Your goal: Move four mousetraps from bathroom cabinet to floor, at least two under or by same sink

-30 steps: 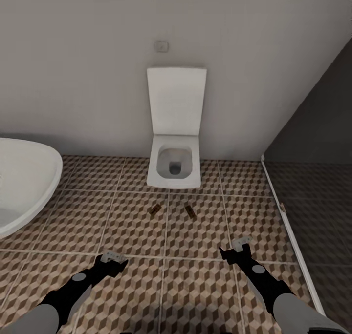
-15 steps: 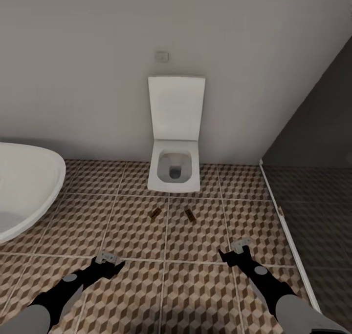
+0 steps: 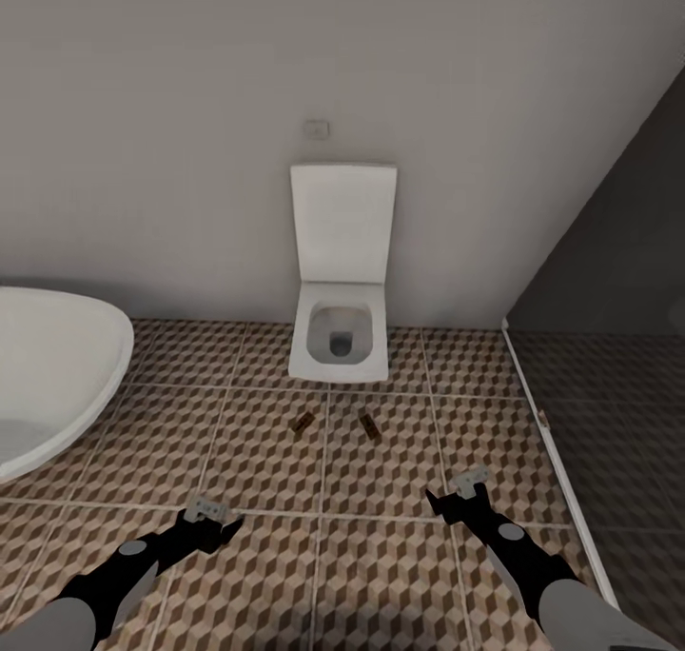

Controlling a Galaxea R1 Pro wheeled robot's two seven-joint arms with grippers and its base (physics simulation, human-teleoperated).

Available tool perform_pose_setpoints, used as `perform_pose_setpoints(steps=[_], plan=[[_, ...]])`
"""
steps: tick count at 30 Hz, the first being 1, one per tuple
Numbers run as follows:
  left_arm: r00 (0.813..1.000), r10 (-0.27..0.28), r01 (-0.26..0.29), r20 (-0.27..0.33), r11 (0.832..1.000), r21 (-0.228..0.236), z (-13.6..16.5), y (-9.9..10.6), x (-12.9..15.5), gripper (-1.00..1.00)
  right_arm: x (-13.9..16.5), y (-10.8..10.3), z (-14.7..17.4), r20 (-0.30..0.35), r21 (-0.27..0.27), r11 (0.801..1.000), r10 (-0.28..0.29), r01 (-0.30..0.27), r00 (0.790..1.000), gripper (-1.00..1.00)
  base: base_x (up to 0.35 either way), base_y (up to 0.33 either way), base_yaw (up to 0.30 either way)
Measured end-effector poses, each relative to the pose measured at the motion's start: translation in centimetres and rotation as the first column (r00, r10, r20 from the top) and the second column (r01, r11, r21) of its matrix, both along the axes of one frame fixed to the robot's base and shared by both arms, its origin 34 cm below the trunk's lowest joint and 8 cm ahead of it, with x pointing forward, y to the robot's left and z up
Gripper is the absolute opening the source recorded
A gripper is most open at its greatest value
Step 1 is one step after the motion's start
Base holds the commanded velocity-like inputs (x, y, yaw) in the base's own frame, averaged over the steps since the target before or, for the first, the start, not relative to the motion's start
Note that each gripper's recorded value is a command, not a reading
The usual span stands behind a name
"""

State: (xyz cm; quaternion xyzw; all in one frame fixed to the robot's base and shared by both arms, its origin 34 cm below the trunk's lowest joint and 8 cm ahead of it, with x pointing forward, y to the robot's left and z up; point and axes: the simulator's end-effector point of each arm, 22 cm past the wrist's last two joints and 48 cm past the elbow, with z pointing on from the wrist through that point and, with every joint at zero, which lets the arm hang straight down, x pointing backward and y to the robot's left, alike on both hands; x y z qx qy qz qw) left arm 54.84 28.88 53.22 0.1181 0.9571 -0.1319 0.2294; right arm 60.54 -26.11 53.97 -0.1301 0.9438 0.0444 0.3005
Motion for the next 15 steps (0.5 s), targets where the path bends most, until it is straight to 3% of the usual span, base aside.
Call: perform_pose_setpoints(steps=[15], plan=[[0.999,0.046,-0.048,0.023,0.996,0.077,2.2,1.8,0.4,1.00,-0.6,0.0,2.6,0.008,-0.002,1.000,-0.003,0.003,1.000,1.00,0.000,0.000,0.000]])
